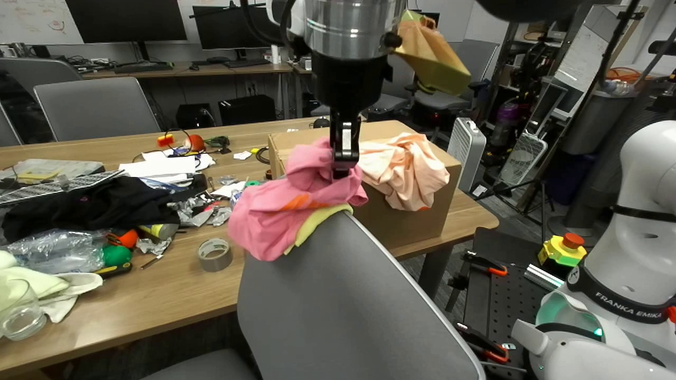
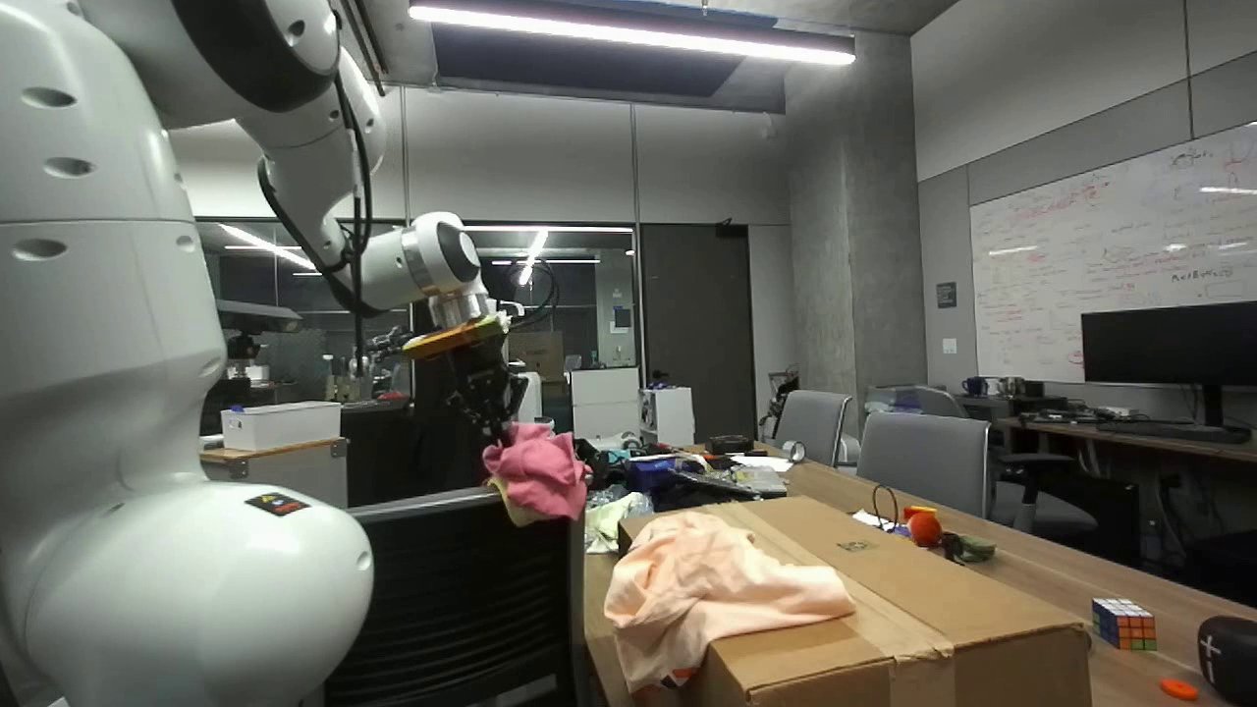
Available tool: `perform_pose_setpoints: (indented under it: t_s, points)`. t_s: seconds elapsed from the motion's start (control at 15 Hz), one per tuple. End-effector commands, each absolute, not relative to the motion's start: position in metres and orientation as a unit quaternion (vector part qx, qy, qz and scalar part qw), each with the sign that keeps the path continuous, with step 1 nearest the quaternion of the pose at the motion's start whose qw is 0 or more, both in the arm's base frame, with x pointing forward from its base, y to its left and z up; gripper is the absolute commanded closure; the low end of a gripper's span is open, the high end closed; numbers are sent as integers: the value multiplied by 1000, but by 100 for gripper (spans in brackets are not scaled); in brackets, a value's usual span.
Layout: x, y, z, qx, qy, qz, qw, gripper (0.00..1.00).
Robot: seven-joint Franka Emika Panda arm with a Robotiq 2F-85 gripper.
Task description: Move the clothes on the chair headrest to the box
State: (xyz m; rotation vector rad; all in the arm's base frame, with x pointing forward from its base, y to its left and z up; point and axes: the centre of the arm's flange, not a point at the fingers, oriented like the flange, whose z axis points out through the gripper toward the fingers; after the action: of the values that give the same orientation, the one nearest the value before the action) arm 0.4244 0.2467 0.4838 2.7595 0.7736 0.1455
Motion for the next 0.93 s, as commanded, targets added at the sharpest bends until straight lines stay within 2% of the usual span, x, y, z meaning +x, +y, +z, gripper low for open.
perform_pose_setpoints:
  t_s: [0.0, 0.27, 0.87]
  points:
    - [405, 247, 541, 949, 247, 115, 160, 99]
    - [388, 247, 588, 941, 233, 170, 177, 99]
    - [368, 250, 673, 932, 209, 221, 195, 99]
